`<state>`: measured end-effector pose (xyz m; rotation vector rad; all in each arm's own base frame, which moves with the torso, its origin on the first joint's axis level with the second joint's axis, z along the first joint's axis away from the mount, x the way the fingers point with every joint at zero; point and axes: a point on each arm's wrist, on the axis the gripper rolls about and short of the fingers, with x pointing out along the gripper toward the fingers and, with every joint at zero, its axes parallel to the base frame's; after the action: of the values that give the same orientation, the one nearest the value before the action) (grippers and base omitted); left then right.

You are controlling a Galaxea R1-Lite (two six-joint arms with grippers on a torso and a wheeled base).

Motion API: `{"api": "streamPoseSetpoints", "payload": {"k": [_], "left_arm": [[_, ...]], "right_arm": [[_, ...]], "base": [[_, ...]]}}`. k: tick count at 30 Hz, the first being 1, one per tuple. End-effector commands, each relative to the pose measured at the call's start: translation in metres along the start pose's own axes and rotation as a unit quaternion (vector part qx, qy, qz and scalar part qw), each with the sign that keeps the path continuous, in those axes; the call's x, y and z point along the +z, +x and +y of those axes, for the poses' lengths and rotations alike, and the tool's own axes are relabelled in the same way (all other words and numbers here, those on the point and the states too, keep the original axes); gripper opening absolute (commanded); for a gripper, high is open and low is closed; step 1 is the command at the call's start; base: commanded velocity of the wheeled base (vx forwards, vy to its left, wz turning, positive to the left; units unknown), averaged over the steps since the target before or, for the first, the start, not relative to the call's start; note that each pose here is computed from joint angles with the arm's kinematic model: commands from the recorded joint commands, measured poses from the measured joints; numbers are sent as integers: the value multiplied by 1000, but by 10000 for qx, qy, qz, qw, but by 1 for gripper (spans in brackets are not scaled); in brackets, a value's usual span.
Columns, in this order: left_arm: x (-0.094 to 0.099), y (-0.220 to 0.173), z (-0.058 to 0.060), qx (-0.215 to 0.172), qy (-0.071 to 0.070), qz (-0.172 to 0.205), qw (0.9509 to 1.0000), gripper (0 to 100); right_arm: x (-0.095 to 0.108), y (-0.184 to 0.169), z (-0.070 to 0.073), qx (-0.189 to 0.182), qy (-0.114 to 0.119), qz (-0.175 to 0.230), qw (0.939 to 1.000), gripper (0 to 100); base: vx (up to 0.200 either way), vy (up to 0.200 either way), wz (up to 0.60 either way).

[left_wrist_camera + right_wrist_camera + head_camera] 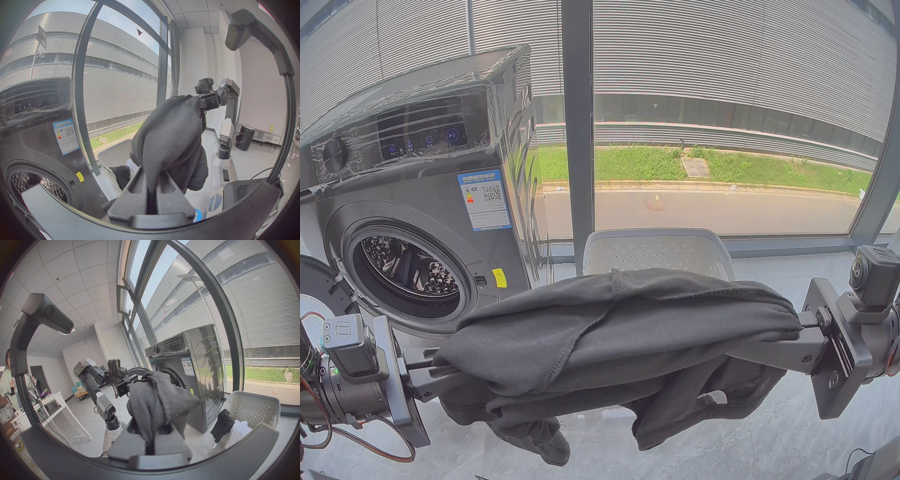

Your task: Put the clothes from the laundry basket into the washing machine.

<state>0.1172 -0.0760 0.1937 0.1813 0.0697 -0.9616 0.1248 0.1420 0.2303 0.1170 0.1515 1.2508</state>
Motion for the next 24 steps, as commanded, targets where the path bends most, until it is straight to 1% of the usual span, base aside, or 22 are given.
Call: {"api": "streamPoseSetpoints", "payload": {"k": [1,4,5,6,8,9,11,17,21,24], "left_arm": [[-6,0,-1,-11,-37,96,9999,100],[-15,-3,-3,-5,-127,229,9997,100],[-17,-3,-4,-1,-135,243,9996,100],[-25,-8,-5,66,-222,341,9992,100],[-31,-13,-6,167,-312,416,9985,100],[-38,-18,-6,245,-378,488,9978,100],[-44,-20,-8,182,-418,525,9976,100],[-43,-22,-9,76,-407,466,9981,100],[-41,-21,-9,-62,-400,416,9983,100],[-38,-20,-10,-239,-343,321,9986,100]], "right_arm": [[2,2,0,34,-15,-27,10000,0],[2,4,-1,59,2,12,10000,0],[2,4,-1,59,2,12,10000,0],[1,6,-2,102,12,39,9999,0],[0,7,-2,165,30,83,9998,0],[-1,9,-3,214,44,117,9997,0],[-1,12,-3,279,54,148,9995,0],[-3,21,-6,388,93,253,9989,0],[-7,27,-2,663,125,373,9970,0],[-12,33,2,828,167,507,9951,0]], "base": [[0,0,0],[0,0,0],[0,0,0],[0,0,0],[0,0,0],[0,0,0],[0,0,0],[0,0,0],[0,0,0],[0,0,0]]}}
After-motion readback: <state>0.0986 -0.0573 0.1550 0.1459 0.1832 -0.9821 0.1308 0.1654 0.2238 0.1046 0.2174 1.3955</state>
